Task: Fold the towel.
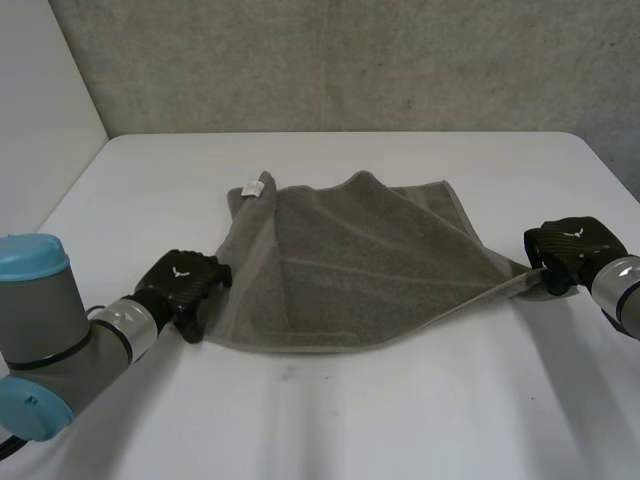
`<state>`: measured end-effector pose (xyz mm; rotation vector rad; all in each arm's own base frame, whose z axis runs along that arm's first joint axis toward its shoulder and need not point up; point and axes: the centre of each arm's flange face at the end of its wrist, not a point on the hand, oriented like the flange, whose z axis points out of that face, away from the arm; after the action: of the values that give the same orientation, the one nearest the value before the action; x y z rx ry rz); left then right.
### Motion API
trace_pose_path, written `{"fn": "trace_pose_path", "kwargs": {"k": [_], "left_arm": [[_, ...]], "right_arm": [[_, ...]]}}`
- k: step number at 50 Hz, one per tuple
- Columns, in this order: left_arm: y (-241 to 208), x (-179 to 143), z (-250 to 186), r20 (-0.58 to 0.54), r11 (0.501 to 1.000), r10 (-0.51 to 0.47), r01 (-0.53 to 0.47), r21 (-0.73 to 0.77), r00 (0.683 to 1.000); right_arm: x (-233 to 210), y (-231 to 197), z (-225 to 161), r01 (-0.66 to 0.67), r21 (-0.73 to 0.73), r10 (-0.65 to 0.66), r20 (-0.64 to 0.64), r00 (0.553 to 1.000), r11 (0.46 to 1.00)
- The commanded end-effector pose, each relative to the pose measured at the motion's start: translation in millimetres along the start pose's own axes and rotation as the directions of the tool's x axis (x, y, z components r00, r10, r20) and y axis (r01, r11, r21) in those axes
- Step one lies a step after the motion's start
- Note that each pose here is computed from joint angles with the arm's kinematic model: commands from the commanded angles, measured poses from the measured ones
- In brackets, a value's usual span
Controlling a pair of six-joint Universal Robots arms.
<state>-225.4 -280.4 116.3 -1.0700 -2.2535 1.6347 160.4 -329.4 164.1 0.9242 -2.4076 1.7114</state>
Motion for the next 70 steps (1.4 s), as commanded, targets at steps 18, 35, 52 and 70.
{"fn": "trace_pose_path", "kwargs": {"k": [18, 35, 52, 70], "left_arm": [[-6.7, -8.6, 13.1, 0.008, 1.0, 0.001, -0.001, 0.007, 1.0], [-7.3, -11.3, 22.6, 0.001, 1.0, -0.002, 0.002, 0.002, 1.0], [-9.8, -2.5, -4.9, -0.041, 0.997, -0.031, 0.028, -0.078, 0.999], [-2.5, -9.0, 19.4, -0.022, 0.998, -0.02, 0.019, -0.055, 1.0]], "right_arm": [[-2.5, 4.7, 2.4, 0.001, -0.014, -0.001, 0.01, 1.0, 1.0], [-2.3, 5.8, 2.9, 0.0, -0.018, 0.0, 0.009, 1.0, 1.0], [-4.4, 8.9, 3.4, -0.001, -0.028, 0.002, 0.015, 1.0, 1.0], [-4.7, 10.2, 4.1, -0.001, -0.031, 0.001, 0.015, 1.0, 1.0]]}}
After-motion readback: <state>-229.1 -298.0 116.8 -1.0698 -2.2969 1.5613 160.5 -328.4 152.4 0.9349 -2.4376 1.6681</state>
